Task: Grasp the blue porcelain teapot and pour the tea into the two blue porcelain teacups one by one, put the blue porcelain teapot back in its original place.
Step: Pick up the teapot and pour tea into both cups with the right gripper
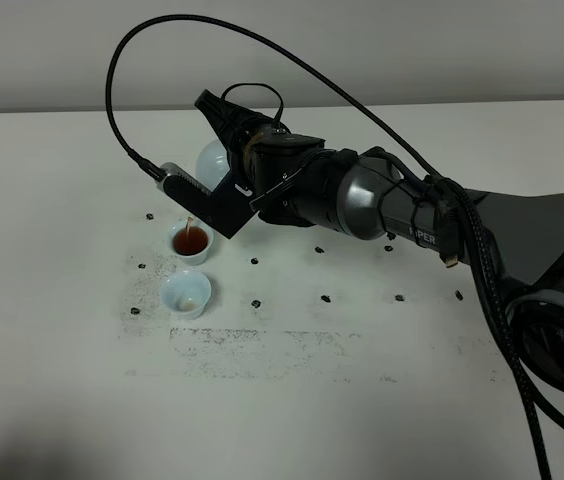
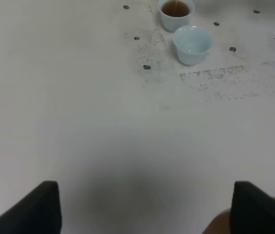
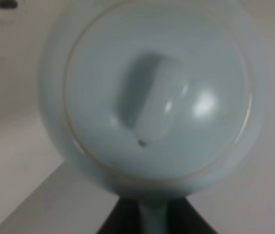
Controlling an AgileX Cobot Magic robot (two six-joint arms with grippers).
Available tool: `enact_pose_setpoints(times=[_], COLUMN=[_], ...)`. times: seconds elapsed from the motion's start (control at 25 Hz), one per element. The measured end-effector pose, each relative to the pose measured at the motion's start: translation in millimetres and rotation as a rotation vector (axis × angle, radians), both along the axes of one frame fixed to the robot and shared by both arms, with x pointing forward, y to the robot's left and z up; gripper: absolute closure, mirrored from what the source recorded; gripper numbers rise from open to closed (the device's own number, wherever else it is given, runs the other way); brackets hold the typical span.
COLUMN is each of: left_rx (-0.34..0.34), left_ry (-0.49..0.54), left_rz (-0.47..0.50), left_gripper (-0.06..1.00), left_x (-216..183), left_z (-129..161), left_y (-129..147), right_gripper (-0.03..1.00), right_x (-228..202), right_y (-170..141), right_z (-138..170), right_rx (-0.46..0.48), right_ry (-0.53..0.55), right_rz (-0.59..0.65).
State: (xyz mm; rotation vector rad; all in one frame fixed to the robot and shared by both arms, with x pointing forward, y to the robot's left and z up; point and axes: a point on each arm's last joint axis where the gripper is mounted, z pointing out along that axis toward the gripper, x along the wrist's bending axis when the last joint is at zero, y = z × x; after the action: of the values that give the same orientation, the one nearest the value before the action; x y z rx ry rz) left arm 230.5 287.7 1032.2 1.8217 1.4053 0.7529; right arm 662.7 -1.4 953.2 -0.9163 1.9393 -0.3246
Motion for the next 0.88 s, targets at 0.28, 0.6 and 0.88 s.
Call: enact_pose_setpoints(times=[0.28,0.6,0.88], left_rx=[0.0,0.0,0.0], left_ry=[0.0,0.0,0.0], left_rz=[0.0,0.0,0.0], left_gripper=[0.27,0.27,0.27], left_x=[0.0,0.0,0.0], left_z=[0.0,0.0,0.0], left_y=[0.0,0.0,0.0], right_gripper=[0.93,0.93,0.93], right_x=[-2.1,-4.7,-8.6], right_y=[-1.1,-3.1,-5.8], right_z=[-3.3,-7.2,-1.6], right_rx=[0.054,0.104,0.168], right_ry=[0.053,0.114,0.163], right_rz=[-0.052,-0.118,-0.186])
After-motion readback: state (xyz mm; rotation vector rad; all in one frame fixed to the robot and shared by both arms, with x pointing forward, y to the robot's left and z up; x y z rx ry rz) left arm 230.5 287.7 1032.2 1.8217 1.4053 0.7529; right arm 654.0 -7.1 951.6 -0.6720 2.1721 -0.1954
